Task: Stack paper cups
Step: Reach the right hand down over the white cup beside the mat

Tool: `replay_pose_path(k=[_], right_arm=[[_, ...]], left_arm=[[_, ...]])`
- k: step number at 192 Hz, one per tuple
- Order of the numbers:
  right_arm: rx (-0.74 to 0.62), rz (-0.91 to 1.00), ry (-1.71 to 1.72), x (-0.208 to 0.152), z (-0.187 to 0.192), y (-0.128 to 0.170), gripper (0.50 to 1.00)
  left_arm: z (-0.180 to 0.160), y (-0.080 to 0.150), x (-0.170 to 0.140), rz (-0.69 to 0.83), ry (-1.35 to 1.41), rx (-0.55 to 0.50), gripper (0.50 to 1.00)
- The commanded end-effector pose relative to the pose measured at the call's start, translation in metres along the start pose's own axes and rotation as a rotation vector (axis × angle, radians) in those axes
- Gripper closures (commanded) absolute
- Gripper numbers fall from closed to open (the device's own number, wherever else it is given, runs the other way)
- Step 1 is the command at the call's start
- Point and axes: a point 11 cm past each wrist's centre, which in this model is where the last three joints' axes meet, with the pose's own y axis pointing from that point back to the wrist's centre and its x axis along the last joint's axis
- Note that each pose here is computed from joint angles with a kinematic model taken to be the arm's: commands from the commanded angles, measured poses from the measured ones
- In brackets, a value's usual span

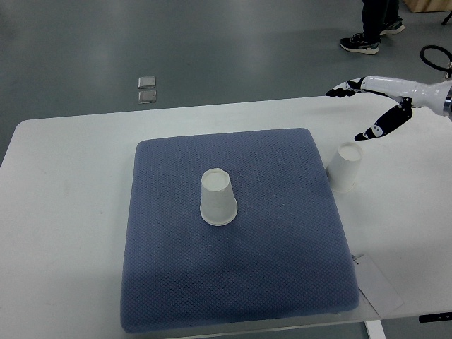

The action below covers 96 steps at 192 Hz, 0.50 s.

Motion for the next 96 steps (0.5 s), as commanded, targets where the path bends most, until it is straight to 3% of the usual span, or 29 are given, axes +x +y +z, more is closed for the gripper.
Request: replay_pose_path(k=[1,96], right_arm=[[-0.015,-0.04,0.087,-0.005,0.0,-0.003,0.601],[-0.051,-0.144,0.242,-0.044,0.009,-0.03,0.611]], left_arm=[[0.0,0.0,0.0,0.0,0.0,0.0,0.5],[0.0,0.0,0.0,0.0,0.0,0.0,0.5]])
